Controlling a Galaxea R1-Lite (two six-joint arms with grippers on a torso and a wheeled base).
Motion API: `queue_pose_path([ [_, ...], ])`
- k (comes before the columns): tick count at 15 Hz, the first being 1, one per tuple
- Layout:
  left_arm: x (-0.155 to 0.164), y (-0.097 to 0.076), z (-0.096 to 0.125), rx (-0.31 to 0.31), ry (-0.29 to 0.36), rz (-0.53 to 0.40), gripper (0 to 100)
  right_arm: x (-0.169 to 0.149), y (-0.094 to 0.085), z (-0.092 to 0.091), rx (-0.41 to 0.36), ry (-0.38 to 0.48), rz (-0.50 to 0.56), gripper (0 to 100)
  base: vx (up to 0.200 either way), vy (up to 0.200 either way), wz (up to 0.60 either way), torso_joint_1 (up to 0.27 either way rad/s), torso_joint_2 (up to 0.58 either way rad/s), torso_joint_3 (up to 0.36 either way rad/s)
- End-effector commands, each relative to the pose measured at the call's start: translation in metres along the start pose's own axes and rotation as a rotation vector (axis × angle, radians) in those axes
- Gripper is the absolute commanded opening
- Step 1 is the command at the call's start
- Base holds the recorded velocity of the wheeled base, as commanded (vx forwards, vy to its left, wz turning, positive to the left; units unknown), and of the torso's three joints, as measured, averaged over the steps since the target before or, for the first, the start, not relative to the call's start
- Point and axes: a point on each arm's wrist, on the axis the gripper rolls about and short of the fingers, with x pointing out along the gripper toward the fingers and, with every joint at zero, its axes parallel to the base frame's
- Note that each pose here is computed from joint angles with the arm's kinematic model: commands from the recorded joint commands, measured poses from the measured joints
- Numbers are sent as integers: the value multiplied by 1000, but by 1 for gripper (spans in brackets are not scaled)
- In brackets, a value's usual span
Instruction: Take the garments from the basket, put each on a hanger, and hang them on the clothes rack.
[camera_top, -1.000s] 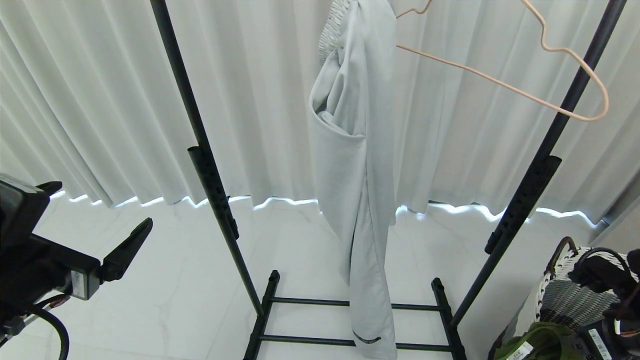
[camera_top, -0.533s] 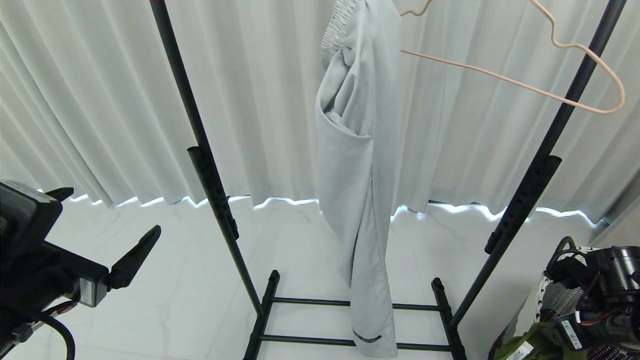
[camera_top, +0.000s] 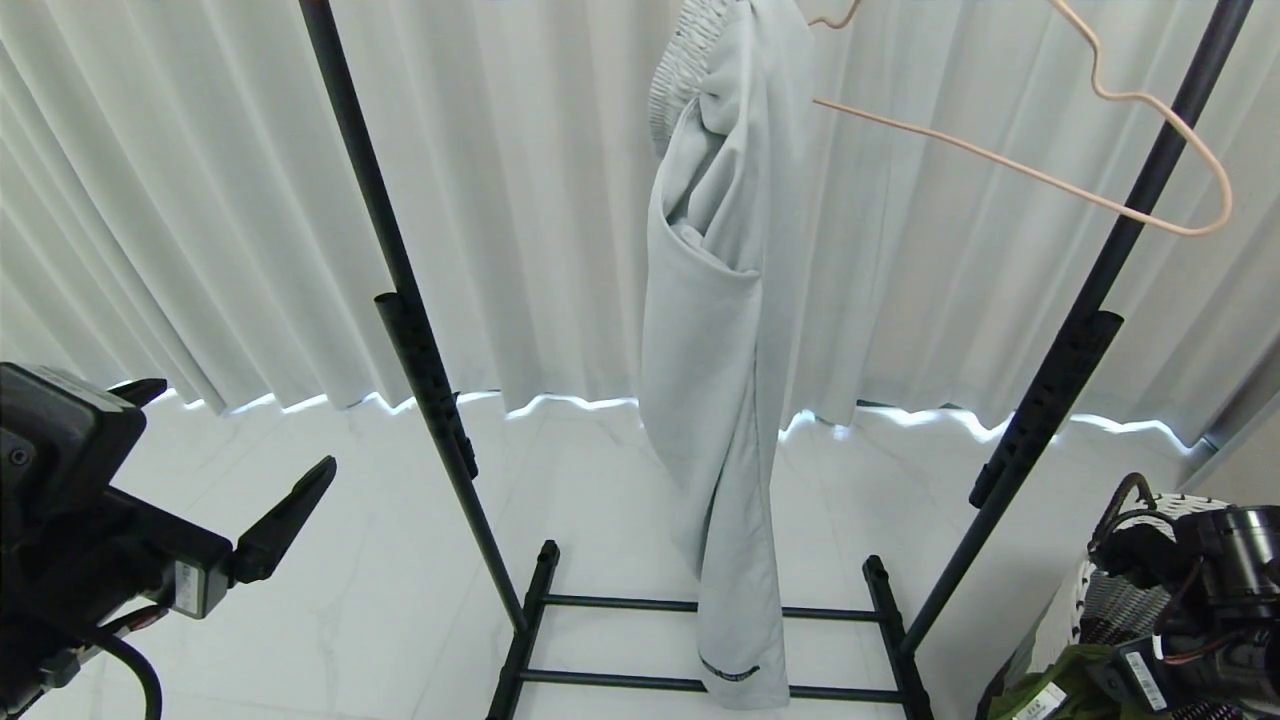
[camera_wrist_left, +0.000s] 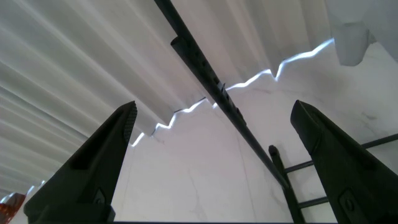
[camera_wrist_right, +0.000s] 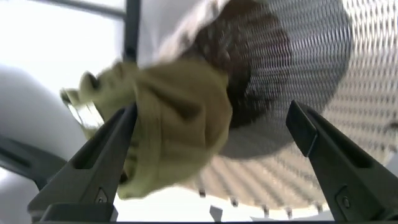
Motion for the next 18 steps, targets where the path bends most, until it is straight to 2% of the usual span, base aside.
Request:
queue_pose_path([
  [1,0,0,0,0,-1,0,100,-3,2,-14,-10,35,-2,100,0,0,0,0,0,0],
  [9,-1,0,1,-1,-5,1,100,-1,1,-12,6,6,-15,100,0,0,0,0,0,0],
  [10,-2,0,0,-1,-6,0,100,0,1,-12,7,0,-16,0,0,0,0,0,0,0],
  [15,-3,-3,-5,2,8,-13,100,-8,-1,-6,18,-61,-26,0,0,0,0,0,0,0],
  [18,-5,-6,-10,4,20,-25,100,-33,-9,8,44,-195,-59,0,0,0,0,0,0,0],
])
